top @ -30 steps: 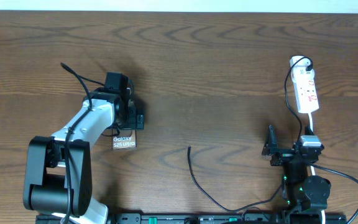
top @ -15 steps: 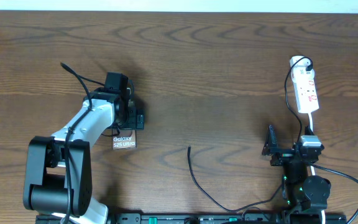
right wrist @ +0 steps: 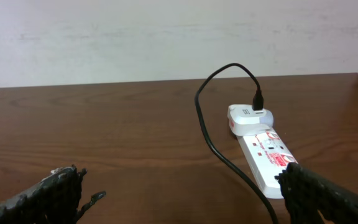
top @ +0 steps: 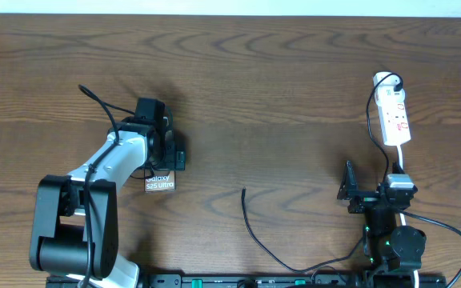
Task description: Plug charger to phone and switch on socket
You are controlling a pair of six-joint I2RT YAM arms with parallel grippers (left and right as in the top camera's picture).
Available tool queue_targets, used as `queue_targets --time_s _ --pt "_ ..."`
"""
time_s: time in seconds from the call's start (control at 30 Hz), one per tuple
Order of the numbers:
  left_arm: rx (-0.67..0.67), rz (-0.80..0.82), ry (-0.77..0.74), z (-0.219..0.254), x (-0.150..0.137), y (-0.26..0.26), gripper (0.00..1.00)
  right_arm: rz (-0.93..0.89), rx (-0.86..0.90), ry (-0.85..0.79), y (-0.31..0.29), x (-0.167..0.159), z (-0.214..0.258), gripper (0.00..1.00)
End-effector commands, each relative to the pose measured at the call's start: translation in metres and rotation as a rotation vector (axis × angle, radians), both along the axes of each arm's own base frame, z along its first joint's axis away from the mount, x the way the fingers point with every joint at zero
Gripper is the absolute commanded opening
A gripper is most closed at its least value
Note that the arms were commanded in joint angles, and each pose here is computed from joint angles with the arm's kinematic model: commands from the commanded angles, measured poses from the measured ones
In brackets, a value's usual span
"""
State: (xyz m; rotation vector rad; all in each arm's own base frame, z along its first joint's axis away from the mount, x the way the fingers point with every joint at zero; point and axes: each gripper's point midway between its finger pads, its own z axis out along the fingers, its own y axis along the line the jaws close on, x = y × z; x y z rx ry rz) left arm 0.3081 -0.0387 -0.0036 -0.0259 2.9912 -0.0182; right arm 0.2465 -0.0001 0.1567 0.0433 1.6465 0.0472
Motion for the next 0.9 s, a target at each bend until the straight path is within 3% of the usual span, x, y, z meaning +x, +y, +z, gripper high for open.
queue_targets --time_s 0.0,0.77,0.87 --pt "0.014 0.010 0.013 -0.0051 -0.0053 0.0032 0.99 0.002 -0.013 0.003 0.0008 -0.0002 -0.0011 0.99" --pt "0.013 0.010 0.006 -0.0049 -0.0036 0.0030 0.99 0.002 -0.012 0.003 0.0008 -0.0002 -0.0011 0.99" --pt "0.013 0.010 0.006 -0.0049 -0.0036 0.0030 0.95 0.002 -0.013 0.003 0.0008 -0.0002 -0.0011 0.99"
